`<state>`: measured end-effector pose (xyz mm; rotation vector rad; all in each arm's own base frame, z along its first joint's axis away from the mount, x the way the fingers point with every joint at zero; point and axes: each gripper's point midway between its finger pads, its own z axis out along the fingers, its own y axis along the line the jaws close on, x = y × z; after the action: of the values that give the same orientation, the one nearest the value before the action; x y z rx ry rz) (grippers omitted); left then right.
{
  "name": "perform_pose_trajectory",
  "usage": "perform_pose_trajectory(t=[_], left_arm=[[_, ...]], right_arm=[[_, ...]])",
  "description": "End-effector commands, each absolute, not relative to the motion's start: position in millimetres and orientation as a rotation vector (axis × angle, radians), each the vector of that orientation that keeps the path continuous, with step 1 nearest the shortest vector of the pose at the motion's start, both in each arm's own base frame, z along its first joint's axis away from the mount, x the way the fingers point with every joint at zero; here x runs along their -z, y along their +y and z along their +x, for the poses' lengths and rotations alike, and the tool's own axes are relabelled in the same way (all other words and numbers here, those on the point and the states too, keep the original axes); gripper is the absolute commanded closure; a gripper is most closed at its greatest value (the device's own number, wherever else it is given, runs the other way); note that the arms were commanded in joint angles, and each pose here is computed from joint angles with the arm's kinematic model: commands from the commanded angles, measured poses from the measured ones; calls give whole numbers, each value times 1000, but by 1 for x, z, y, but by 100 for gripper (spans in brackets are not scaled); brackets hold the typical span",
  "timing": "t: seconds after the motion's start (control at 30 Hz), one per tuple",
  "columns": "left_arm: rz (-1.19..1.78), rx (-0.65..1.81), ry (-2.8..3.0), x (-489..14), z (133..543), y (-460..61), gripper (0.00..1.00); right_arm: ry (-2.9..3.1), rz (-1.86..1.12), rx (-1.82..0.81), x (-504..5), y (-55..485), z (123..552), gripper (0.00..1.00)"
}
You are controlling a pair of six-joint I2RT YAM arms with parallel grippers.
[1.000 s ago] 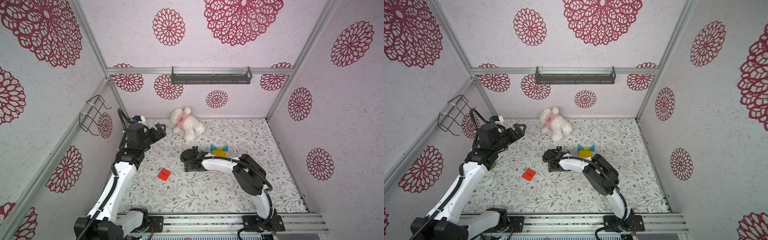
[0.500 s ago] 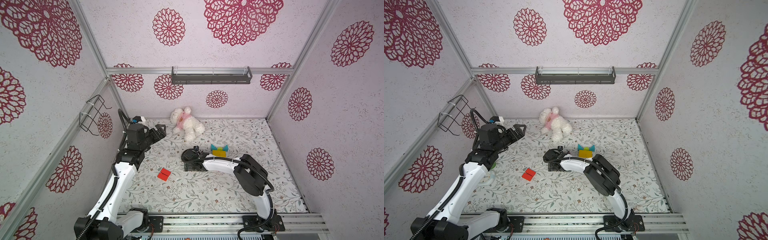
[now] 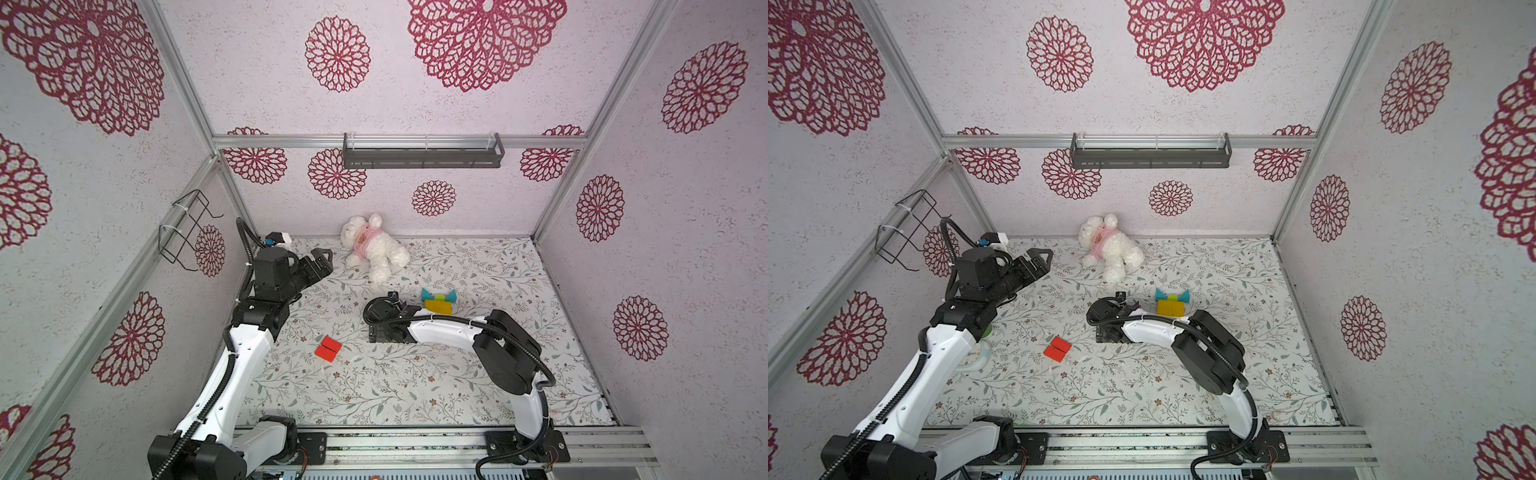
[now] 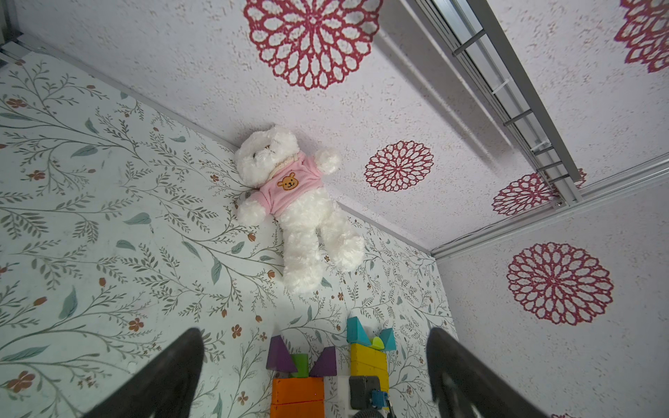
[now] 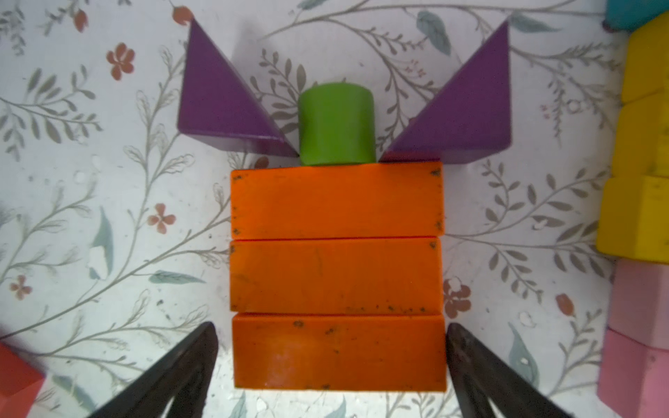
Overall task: Assemble a carrot with building blocks
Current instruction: Assemble the building block at the center of the board, then pick up the building block from the center of the board.
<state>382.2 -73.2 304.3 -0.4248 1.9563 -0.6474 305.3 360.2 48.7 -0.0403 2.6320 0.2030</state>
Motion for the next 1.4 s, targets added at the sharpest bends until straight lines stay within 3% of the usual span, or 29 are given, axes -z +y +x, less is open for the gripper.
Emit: perform_pose_trajectory(t=[0.0,0.3,0.7,0.97,1.17,1.37], left_arm=[[-406,646,1915,-316,379,-73,2],[-404,643,1911,-317,378,-73,3],[-413,624,1912,-316,378,-70,3],[-549,403,1831,-330,360,-24,3],[-700,262,1756,-335,346,14,3],[-703,275,1757,-334,347,14,3]], right_arm=[[2580,-82,-271,-87,369,305,1],[2570,-233,-238,-100,346,284,1],[2643,-340,-150,-63,336,269,5],[2544,-475,-258,-103,404,269,12],[2512,-587,-357,-100,472,274,12],[2487,-715,-460,-83,529,274,8]])
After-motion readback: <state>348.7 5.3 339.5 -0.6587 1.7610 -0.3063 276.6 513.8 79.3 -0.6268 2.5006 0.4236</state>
